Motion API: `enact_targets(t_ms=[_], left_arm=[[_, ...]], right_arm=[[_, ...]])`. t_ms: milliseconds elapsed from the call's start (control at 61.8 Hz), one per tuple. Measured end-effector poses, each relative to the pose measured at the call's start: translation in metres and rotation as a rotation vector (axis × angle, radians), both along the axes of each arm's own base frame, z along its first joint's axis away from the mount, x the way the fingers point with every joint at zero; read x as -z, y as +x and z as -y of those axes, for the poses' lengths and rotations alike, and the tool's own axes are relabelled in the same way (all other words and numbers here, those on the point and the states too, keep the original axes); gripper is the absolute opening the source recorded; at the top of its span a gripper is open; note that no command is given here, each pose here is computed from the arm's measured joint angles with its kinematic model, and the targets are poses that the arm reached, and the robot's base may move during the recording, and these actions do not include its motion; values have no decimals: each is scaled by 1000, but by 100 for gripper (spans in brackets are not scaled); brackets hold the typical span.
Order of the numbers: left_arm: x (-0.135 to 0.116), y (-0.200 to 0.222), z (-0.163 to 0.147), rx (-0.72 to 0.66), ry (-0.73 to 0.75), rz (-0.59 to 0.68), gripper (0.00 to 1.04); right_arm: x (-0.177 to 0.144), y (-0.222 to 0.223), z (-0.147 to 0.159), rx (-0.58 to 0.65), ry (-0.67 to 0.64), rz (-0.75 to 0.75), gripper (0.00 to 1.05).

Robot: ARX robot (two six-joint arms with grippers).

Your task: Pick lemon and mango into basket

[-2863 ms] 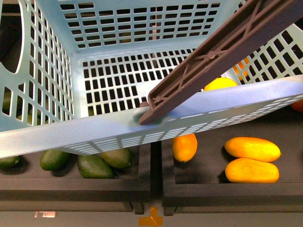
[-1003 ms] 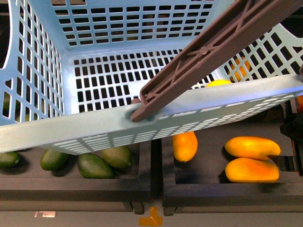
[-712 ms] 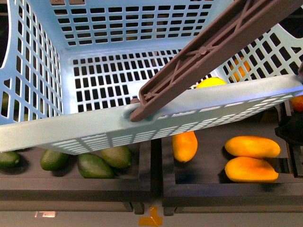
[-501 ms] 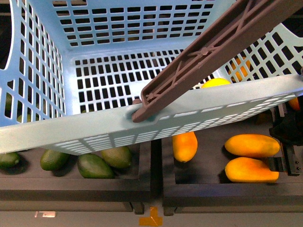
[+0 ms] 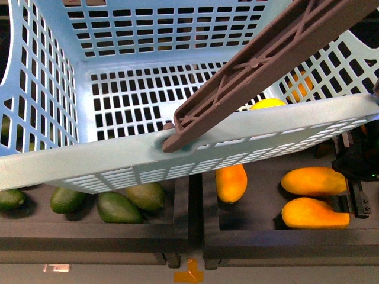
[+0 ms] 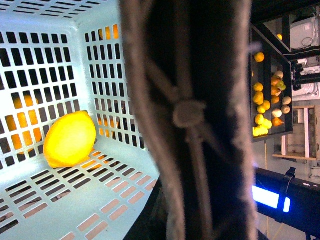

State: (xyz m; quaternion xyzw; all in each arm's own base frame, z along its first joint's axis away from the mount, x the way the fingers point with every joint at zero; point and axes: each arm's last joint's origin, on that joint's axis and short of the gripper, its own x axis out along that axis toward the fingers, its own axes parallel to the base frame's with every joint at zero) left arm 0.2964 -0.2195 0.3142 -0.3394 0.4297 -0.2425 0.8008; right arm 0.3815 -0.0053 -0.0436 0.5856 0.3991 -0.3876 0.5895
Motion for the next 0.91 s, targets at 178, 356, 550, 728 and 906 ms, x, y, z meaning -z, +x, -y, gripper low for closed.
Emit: enact_targets(t_ms=[178,356,550,728,906], left_arm=[[0,0,0,1,0,-1,5],[0,0,0,0,0,0,5],[0,0,0,0,0,0,5],[0,0,0,0,0,0,5],[0,0,0,0,0,0,5]], right_arm=[[1,-4,2,-5,-4,6,57],[-5,-17,10,4,-13,10,56],[-51,-40,41,73,-41,148,56],[-97,-77,64,115,-100,262,56],[-162,-117,76,112,-198,390,56]])
